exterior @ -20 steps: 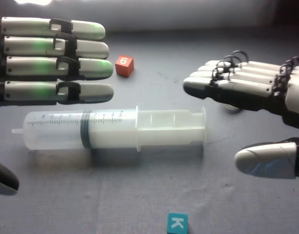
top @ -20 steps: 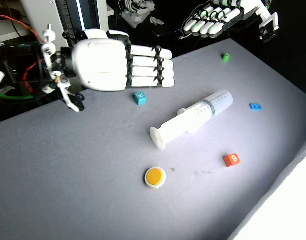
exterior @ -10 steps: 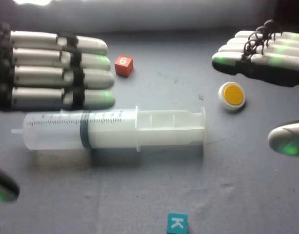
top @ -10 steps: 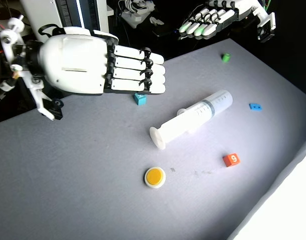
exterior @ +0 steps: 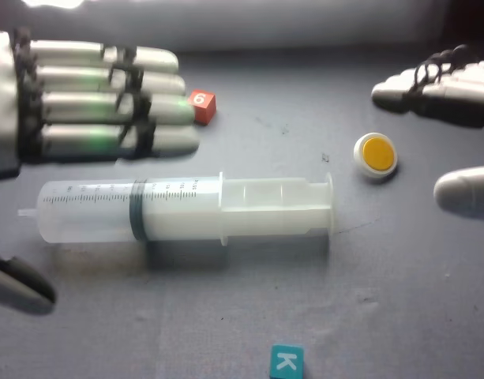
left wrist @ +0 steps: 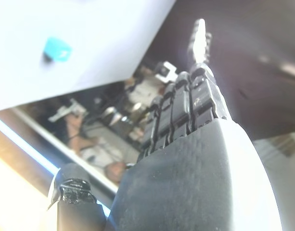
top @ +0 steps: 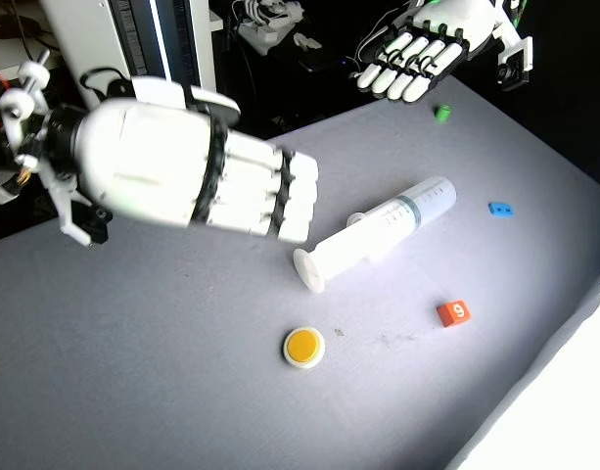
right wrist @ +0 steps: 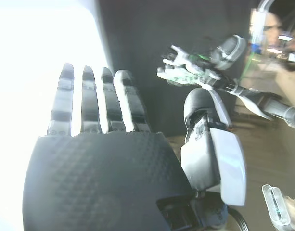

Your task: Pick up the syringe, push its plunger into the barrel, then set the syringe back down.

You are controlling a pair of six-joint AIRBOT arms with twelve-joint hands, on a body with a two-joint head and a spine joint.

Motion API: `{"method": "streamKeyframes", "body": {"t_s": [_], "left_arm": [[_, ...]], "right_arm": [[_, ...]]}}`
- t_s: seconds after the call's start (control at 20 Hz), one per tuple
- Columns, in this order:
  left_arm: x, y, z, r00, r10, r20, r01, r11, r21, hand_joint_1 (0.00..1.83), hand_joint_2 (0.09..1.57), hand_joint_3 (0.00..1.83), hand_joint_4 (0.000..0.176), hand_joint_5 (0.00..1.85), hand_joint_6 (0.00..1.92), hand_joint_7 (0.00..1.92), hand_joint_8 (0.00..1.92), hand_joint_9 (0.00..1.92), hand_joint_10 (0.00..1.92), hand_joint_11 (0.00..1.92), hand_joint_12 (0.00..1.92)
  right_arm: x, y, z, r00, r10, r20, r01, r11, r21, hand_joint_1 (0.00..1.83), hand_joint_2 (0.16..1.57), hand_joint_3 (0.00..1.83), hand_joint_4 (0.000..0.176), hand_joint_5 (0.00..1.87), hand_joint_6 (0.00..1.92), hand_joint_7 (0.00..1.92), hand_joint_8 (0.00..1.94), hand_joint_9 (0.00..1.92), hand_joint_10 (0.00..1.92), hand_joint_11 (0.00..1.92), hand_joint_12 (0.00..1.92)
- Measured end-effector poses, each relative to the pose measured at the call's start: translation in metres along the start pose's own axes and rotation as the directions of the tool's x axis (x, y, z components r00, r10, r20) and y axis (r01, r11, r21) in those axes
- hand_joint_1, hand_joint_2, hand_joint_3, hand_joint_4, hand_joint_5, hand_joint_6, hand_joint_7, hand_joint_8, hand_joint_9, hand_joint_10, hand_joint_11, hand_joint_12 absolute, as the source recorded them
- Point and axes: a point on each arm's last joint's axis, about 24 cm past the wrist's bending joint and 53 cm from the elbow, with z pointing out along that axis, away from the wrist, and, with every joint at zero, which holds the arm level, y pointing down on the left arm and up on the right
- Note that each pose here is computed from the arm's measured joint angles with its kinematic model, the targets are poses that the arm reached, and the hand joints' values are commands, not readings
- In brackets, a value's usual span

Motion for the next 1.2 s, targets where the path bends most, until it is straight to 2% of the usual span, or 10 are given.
{"method": "streamKeyframes", "body": {"t_s": [0.1, 0.2, 0.45, 0.55, 0.65, 0.85, 1.05, 1.1, 1.15, 1.2], "left_arm": [[-0.006, 0.019, 0.002, 0.9960, -0.078, 0.044, 0.082, 0.9908, -0.107, 0.63, 0.88, 0.00, 0.000, 0.00, 0.00, 0.00, 0.00, 0.00, 0.00, 0.03, 0.01], [0.000, 0.044, -0.004, 0.9960, -0.084, 0.030, 0.089, 0.9703, -0.225, 0.58, 0.88, 0.00, 0.000, 0.00, 0.00, 0.00, 0.00, 0.00, 0.00, 0.07, 0.04], [0.006, 0.060, -0.001, 0.9711, -0.219, 0.094, 0.238, 0.9152, -0.325, 0.57, 0.92, 0.00, 0.000, 0.00, 0.00, 0.00, 0.00, 0.00, 0.00, 0.04, 0.04], [0.009, 0.068, -0.003, 0.9600, -0.255, 0.116, 0.280, 0.8823, -0.378, 0.57, 0.92, 0.00, 0.000, 0.00, 0.00, 0.00, 0.00, 0.00, 0.00, 0.04, 0.04], [0.019, 0.082, -0.012, 0.9438, -0.302, 0.133, 0.329, 0.8248, -0.460, 0.63, 0.91, 0.00, 0.000, 0.00, 0.00, 0.00, 0.00, 0.00, 0.00, 0.04, 0.05], [0.035, 0.088, -0.014, 0.9067, -0.384, 0.175, 0.414, 0.7307, -0.543, 0.74, 0.93, 0.00, 0.000, 0.00, 0.00, 0.00, 0.00, 0.00, 0.00, 0.00, 0.16], [0.048, 0.093, -0.016, 0.8726, -0.438, 0.217, 0.473, 0.6479, -0.597, 0.79, 0.99, 0.03, 0.000, 0.00, 0.00, 0.00, 0.00, 0.00, 0.00, 0.00, 0.14], [0.052, 0.096, -0.019, 0.8605, -0.452, 0.235, 0.492, 0.6157, -0.616, 0.81, 1.00, 0.03, 0.000, 0.00, 0.00, 0.00, 0.00, 0.00, 0.00, 0.00, 0.11], [0.056, 0.102, -0.025, 0.8434, -0.469, 0.263, 0.516, 0.5682, -0.641, 0.81, 1.01, 0.01, 0.000, 0.00, 0.00, 0.00, 0.00, 0.00, 0.00, 0.00, 0.10], [0.059, 0.104, -0.028, 0.8368, -0.474, 0.274, 0.523, 0.5451, -0.655, 0.81, 1.01, 0.01, 0.000, 0.00, 0.00, 0.00, 0.00, 0.00, 0.00, 0.00, 0.10]], "right_arm": [[-0.005, -0.008, 0.001, 0.999, -0.024, 0.022, 0.023, 0.999, 0.040, 0.01, 1.24, 0.00, 0.000, 0.10, 0.01, 0.09, 0.00, 0.08, 0.00, 0.00, 0.23], [-0.020, -0.014, 0.002, 0.998, -0.024, 0.065, 0.019, 0.997, 0.068, 0.03, 1.24, 0.00, 0.000, 0.12, 0.00, 0.12, 0.00, 0.10, 0.01, 0.00, 0.27], [-0.013, -0.039, 0.000, 0.999, -0.018, 0.033, 0.012, 0.985, 0.173, 0.04, 1.24, 0.00, 0.000, 0.12, 0.00, 0.12, 0.00, 0.11, 0.01, 0.00, 0.27], [-0.008, -0.040, 0.001, 1.000, -0.017, 0.019, 0.013, 0.984, 0.180, 0.03, 1.24, 0.00, 0.000, 0.11, 0.00, 0.11, 0.00, 0.10, 0.00, 0.00, 0.26], [-0.005, -0.031, 0.004, 1.000, -0.021, 0.018, 0.018, 0.987, 0.159, 0.04, 1.25, 0.00, 0.000, 0.12, 0.01, 0.12, 0.00, 0.10, 0.00, 0.00, 0.24], [-0.009, -0.028, 0.004, 0.999, -0.036, 0.038, 0.031, 0.989, 0.143, 0.00, 1.25, 0.00, 0.000, 0.12, 0.00, 0.12, 0.00, 0.10, 0.00, 0.00, 0.22], [-0.012, -0.041, 0.001, 0.998, 0.025, 0.062, -0.036, 0.979, 0.199, 0.00, 1.21, 0.00, 0.000, 0.09, 0.00, 0.06, 0.00, 0.04, 0.00, 0.00, 0.05], [-0.013, -0.042, 0.000, 0.997, 0.030, 0.064, -0.042, 0.979, 0.201, 0.00, 1.20, 0.00, 0.000, 0.10, 0.00, 0.07, 0.01, 0.04, 0.01, 0.02, 0.04], [-0.011, -0.043, 0.000, 0.998, 0.031, 0.061, -0.042, 0.979, 0.202, 0.00, 1.21, 0.00, 0.000, 0.09, 0.00, 0.08, 0.01, 0.05, 0.01, 0.02, 0.04], [-0.010, -0.043, 0.000, 0.998, 0.031, 0.057, -0.042, 0.978, 0.202, 0.00, 1.21, 0.00, 0.000, 0.09, 0.00, 0.08, 0.01, 0.05, 0.01, 0.02, 0.04]]}}
